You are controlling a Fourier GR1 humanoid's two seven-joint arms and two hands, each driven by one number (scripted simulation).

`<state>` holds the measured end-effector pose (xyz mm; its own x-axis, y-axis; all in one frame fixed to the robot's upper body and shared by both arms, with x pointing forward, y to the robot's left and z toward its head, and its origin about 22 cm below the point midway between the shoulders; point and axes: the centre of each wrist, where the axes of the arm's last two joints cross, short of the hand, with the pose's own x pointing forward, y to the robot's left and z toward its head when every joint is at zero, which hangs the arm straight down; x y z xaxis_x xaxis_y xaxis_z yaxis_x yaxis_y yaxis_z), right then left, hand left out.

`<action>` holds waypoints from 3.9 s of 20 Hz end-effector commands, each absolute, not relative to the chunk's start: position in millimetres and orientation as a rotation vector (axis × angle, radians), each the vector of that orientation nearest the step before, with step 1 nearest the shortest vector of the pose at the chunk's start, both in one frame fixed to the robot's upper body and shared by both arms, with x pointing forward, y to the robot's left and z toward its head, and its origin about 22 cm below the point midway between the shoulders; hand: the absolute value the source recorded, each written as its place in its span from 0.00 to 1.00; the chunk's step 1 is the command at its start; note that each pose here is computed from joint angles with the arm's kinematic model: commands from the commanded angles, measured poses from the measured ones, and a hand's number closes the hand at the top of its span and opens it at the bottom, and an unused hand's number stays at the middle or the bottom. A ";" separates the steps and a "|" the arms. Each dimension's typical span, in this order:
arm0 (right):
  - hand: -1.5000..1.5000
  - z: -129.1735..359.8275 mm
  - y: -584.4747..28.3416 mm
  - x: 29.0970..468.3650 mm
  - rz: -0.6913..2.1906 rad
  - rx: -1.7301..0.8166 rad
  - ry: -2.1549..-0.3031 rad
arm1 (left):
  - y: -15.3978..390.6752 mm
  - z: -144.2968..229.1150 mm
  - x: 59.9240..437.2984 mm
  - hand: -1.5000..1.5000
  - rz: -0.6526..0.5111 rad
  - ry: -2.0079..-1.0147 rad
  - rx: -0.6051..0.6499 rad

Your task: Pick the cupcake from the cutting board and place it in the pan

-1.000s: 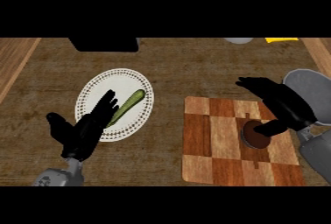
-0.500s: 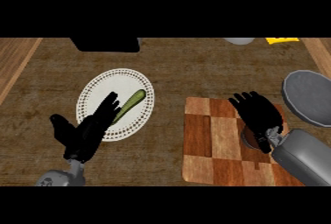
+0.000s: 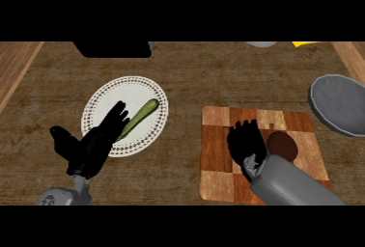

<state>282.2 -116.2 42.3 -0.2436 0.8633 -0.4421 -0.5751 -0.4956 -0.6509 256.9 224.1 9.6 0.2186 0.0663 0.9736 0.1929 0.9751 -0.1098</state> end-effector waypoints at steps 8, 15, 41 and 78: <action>0.00 23.3 -127.1 272.5 1.871 -1.167 -0.282 | 217.8 14.1 252.4 0.50 -0.095 -1.356 -0.219; 0.00 18.5 -139.0 263.6 1.866 -1.242 -0.258 | 225.5 18.7 261.8 0.50 -0.110 -1.344 -0.227; 1.00 13.8 -167.1 289.7 1.395 -1.004 -0.740 | 224.1 13.2 249.0 0.50 -0.039 -1.364 -0.219; 1.00 50.7 -352.9 321.6 0.241 -1.330 -1.386 | 218.3 20.9 270.7 0.50 -0.075 -1.385 -0.243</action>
<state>299.4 -315.7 51.4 0.2663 0.7965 0.5429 0.4972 0.3691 -0.7853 259.7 216.6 15.9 0.2062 0.0725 0.9758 0.1950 0.9742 -0.1135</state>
